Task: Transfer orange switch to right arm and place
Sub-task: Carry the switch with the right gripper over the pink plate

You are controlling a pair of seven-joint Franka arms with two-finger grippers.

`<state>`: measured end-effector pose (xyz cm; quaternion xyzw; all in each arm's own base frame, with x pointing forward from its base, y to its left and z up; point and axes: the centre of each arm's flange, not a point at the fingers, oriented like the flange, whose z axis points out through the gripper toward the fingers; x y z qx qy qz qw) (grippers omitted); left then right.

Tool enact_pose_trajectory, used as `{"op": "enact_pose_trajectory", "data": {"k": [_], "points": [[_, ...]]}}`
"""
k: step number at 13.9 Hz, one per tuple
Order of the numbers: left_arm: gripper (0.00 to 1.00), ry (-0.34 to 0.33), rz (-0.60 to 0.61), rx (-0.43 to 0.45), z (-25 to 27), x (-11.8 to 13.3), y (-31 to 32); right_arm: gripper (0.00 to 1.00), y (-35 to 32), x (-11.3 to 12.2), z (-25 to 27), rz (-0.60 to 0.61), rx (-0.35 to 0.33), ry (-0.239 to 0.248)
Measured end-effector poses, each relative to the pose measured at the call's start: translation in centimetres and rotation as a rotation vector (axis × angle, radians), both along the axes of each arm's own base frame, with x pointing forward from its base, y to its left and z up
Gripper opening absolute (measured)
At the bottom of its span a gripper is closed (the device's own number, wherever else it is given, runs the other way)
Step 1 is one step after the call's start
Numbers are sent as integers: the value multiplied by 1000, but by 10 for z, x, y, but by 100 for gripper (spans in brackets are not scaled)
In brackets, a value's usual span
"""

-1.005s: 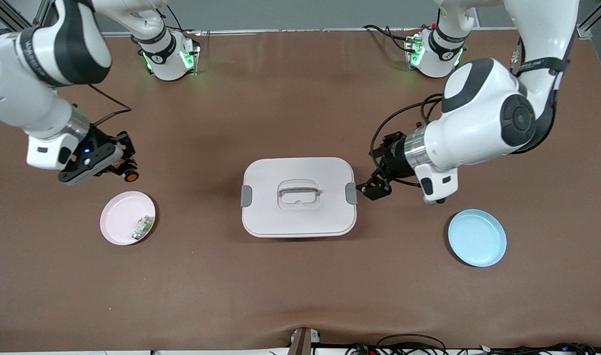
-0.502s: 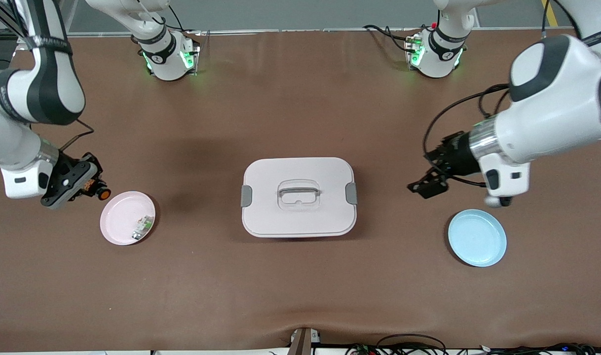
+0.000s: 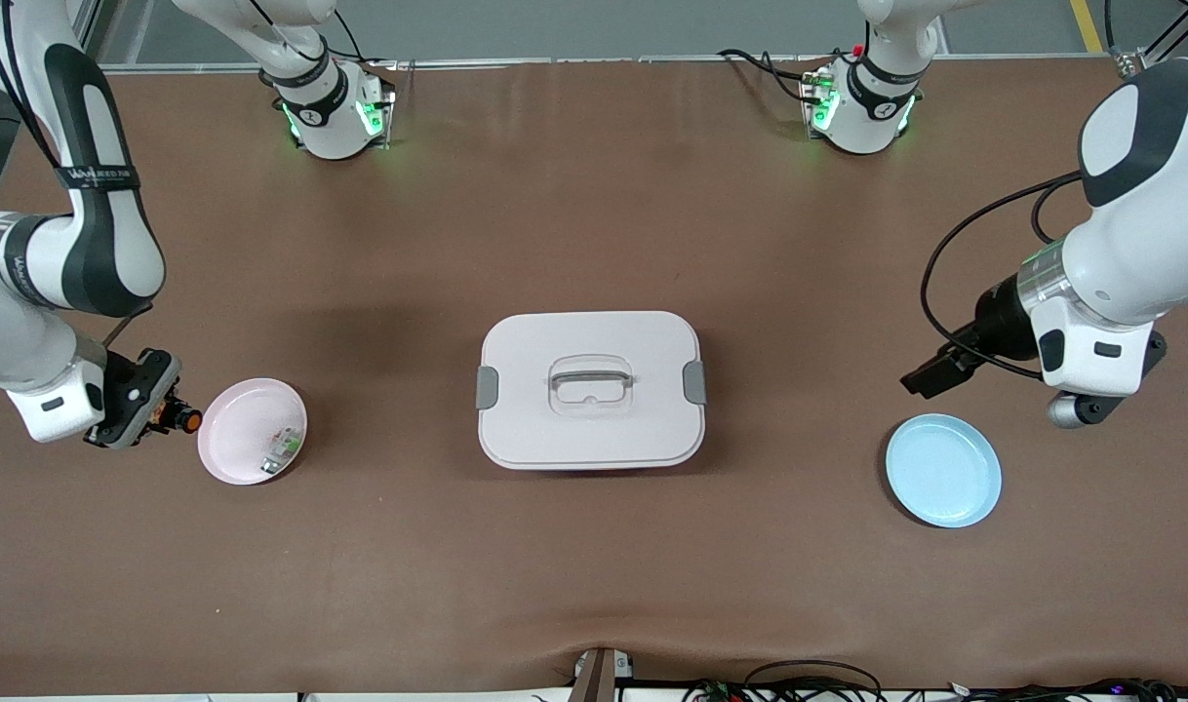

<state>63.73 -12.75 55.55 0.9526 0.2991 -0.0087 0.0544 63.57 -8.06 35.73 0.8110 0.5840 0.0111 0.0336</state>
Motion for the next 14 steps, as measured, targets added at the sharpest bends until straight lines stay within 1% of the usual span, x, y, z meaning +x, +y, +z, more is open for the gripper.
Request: {"op": "enact_pose_trajectory", "data": {"k": [1,3,6,11,14], "points": [[100,-16,-36,14,3,2,9,41,2,1,-4,17,-16,8],[100,-44,-117,21,10,8,40,41,4,3,-18,59,-25,22],[100,-64,-209,28,13,12,76,41,4,8,-44,121,-30,25],[100,-75,-327,39,15,12,85,41,-1,6,-93,136,-21,89],[100,-61,-350,48,17,10,109,41,-3,6,-111,143,-18,113]]}}
